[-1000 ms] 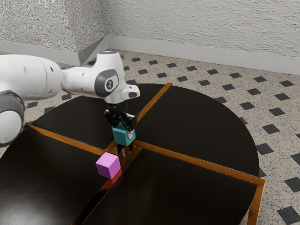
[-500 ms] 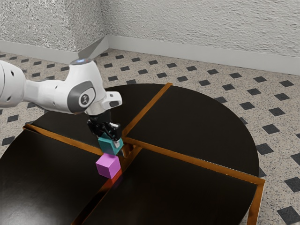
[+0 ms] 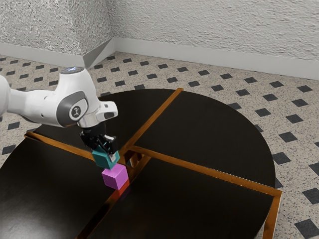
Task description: Pick up the blue block with one arm, and put the blue block on the pink block with one arm
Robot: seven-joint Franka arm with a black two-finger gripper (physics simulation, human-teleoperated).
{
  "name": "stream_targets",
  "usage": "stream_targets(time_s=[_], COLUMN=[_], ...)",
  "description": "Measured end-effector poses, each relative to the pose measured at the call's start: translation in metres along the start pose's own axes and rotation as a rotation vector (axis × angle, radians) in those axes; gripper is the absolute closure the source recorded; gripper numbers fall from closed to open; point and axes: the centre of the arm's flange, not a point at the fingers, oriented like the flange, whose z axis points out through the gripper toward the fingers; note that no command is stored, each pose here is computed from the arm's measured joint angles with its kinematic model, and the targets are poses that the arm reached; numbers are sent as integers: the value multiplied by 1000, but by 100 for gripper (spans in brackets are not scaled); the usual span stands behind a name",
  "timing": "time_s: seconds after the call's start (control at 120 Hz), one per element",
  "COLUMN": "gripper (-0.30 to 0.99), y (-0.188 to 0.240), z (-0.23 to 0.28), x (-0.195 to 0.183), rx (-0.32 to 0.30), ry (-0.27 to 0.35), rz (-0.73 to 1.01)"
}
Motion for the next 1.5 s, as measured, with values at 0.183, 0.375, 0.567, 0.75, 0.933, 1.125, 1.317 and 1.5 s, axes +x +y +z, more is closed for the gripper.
stream_targets(time_s=[0.183,0.375,0.567,0.75,0.933,1.125,1.317,1.5], gripper=[31,31,31,31,31,31,31,31], y=[-9,-8,8,22,23,13,3,8], z=[5,8,9,10,10,10,13,13], x=[-3,-4,-4,-4,-4,-3,-1,0], rx=[4,7,13,17,18,18,21,22], ry=[-26,-36,-40,-42,-42,-41,-46,-45], rz=[-15,-10,26,56,60,40,22,33])
